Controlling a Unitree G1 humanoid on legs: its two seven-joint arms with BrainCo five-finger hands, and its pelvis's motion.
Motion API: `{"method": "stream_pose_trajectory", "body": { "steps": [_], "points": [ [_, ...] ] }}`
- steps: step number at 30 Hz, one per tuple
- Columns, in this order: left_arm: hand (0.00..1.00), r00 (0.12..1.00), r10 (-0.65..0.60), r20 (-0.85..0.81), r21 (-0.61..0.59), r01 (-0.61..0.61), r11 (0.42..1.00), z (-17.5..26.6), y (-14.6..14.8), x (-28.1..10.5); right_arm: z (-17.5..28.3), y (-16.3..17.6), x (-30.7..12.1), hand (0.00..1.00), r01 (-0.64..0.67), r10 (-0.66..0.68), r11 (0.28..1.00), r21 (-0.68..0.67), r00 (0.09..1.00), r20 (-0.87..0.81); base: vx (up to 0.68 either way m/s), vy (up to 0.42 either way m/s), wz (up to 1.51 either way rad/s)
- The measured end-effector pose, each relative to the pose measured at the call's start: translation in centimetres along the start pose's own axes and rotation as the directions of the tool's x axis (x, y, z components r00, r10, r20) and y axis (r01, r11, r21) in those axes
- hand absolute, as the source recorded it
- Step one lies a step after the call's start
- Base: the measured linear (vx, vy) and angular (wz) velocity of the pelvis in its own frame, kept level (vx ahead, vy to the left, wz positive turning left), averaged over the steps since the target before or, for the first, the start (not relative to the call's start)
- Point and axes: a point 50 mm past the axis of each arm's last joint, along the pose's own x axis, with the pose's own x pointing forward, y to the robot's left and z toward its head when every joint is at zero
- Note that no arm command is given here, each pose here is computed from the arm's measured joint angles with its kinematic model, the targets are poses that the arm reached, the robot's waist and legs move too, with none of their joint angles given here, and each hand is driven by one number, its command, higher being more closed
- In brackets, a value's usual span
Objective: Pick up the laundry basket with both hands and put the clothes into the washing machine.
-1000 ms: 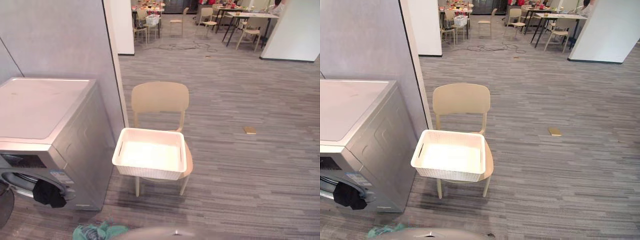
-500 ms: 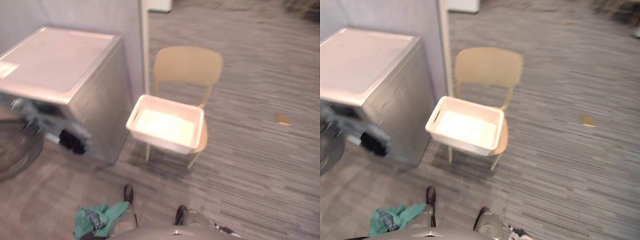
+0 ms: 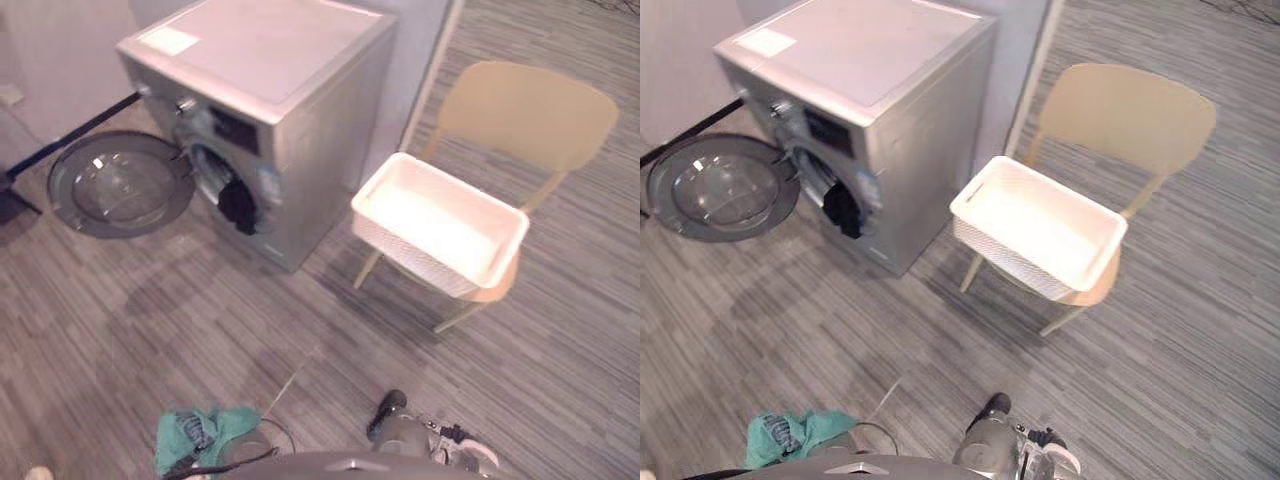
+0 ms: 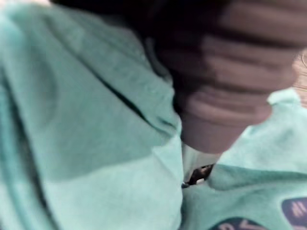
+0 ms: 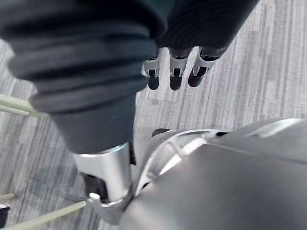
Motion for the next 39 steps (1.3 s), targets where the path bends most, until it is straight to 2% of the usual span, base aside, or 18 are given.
{"method": "stream_pose_trajectory", "body": {
  "steps": [3, 6, 10, 14, 19, 20, 24, 26, 29, 32, 36, 39],
  "points": [
    [1.00, 1.000, 0.012, 0.028, 0.064, -0.014, 0.998, 1.3, 1.1, 0.1, -2.3, 0.2, -0.1, 0.00, -0.004, 0.005, 1.000, 0.008, 0.994, -0.107, -0.06, 0.276, 0.20],
    [1.00, 1.000, -0.012, 0.018, 0.123, 0.010, 0.992, 1.2, 0.7, 0.2, -2.6, -0.5, -0.1, 0.00, 0.020, -0.016, 0.999, 0.037, 0.993, -0.117, -0.08, 0.225, -0.12],
    [1.00, 0.999, -0.024, -0.024, 0.264, 0.030, 0.964, 0.1, 0.1, 0.2, -1.3, -0.6, 0.1, 0.00, 0.015, -0.013, 0.999, 0.030, 0.997, -0.072, -0.04, 0.229, -0.08],
    [1.00, 1.000, 0.029, 0.009, 0.298, -0.030, 0.954, 1.7, 2.3, 0.4, -4.6, 0.5, -0.7, 0.00, -0.026, 0.034, 0.998, 0.059, 0.989, -0.146, 0.05, 0.036, 0.68],
    [1.00, 0.999, 0.025, 0.021, 0.234, -0.029, 0.972, 2.6, 1.8, 0.5, -7.6, 1.3, -1.7, 0.00, -0.032, 0.058, 0.992, 0.126, 0.976, -0.211, 0.10, -0.241, 0.54],
    [1.00, 1.000, -0.007, 0.023, 0.222, 0.002, 0.975, 2.7, -0.1, 0.6, -7.8, 1.0, -1.7, 0.00, -0.019, 0.051, 0.989, 0.148, 0.975, -0.215, 0.21, -0.228, 0.54],
    [1.00, 0.992, -0.113, 0.050, 0.199, 0.101, 0.975, 2.4, -4.1, 0.2, -8.9, -1.3, -2.1, 0.00, 0.062, -0.012, 0.976, 0.209, 0.973, -0.232, 0.18, -0.086, 0.43],
    [1.00, 0.988, -0.145, 0.057, 0.216, 0.129, 0.968, 2.9, -5.1, 0.1, -9.4, -0.4, -2.3, 0.00, 0.045, 0.010, 0.975, 0.216, 0.969, -0.249, 0.13, -0.167, 0.57],
    [1.00, 0.975, -0.221, -0.004, 0.219, 0.216, 0.951, 0.6, -7.0, -0.4, -9.1, -2.0, -2.3, 0.00, 0.087, -0.033, 0.968, 0.234, 0.974, -0.225, 0.38, -0.091, 0.32],
    [1.00, 0.971, -0.239, -0.018, 0.219, 0.237, 0.946, 0.0, -7.3, -0.6, -8.2, -2.6, -2.1, 0.00, 0.098, -0.050, 0.964, 0.245, 0.980, -0.193, 0.39, -0.047, 0.07],
    [1.00, 0.977, -0.214, 0.029, 0.203, 0.204, 0.958, 0.6, -6.0, -0.6, -7.0, -3.3, -1.9, 0.00, 0.106, -0.073, 0.972, 0.208, 0.985, -0.157, 0.32, 0.034, -1.04],
    [1.00, 0.979, -0.190, 0.074, 0.203, 0.172, 0.964, 2.2, -5.2, -0.3, -5.8, -1.6, -1.5, 0.00, 0.065, -0.042, 0.983, 0.171, 0.990, -0.132, 0.36, 0.245, -1.58]
  ]
}}
